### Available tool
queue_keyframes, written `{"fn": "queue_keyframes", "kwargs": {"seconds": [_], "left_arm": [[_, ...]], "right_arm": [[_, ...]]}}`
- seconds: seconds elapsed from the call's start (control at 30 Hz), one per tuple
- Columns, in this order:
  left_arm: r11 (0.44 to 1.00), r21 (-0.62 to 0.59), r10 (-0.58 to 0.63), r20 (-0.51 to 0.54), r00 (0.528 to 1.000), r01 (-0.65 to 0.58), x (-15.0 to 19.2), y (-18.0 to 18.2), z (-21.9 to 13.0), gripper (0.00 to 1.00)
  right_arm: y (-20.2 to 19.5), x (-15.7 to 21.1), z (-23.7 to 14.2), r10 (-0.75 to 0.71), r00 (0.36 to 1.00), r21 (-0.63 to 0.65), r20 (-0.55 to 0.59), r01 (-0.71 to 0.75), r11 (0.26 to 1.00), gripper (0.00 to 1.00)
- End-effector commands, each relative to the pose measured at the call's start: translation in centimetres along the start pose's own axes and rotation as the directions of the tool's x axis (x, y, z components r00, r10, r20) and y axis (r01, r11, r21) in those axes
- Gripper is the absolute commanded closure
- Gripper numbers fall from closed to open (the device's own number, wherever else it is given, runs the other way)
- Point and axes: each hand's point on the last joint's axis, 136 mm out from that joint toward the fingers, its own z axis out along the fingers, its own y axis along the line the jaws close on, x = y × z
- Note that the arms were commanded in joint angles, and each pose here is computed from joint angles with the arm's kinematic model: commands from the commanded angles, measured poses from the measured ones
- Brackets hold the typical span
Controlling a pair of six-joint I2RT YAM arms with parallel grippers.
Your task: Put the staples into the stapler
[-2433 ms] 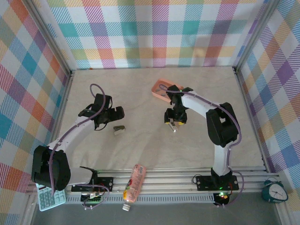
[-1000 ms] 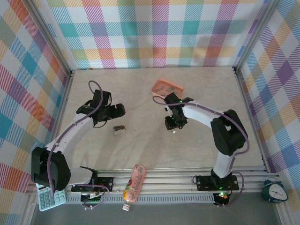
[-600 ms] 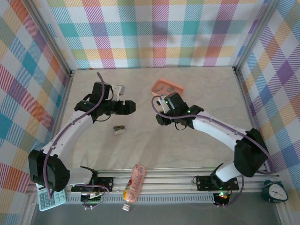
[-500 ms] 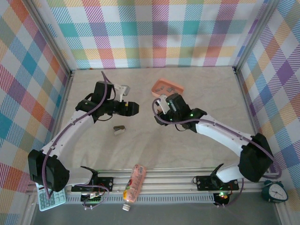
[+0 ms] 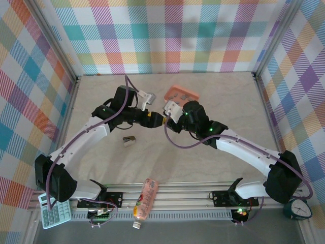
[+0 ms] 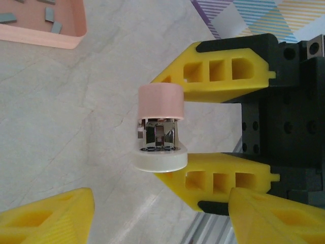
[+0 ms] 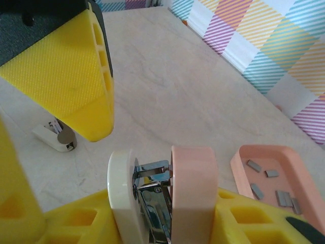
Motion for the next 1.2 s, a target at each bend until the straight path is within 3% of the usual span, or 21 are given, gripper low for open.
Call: {"fn": "queue_keyframes", "kwargs": {"seconds": [0.0,0.3,0.47,1.17], "left_arm": [[1.000,-0.024,0.002,0.039,0.999,-0.001,-1.2,-0.3,0.1,0.31],[0.998,-0.051,-0.017,0.128,0.992,0.023,-2.7,0.1,-0.3,0.33],[0.998,-0.039,-0.039,0.155,0.987,0.046,-3.1,0.1,0.0,0.41],[0.999,0.011,-0.052,0.073,0.996,0.051,-1.6,-0.3,1.2,0.48]], "right_arm": [[0.0,-2.7,-0.6,-0.054,0.993,0.012,0.105,0.053,0.999,0.60],[0.3,-2.5,-0.6,-0.065,0.991,0.006,0.119,0.065,0.998,0.60],[0.3,-2.4,-0.7,-0.048,0.991,0.016,0.128,0.047,0.999,0.60],[-0.3,-3.1,-1.5,-0.019,0.985,0.046,0.171,0.012,0.999,0.60]]}}
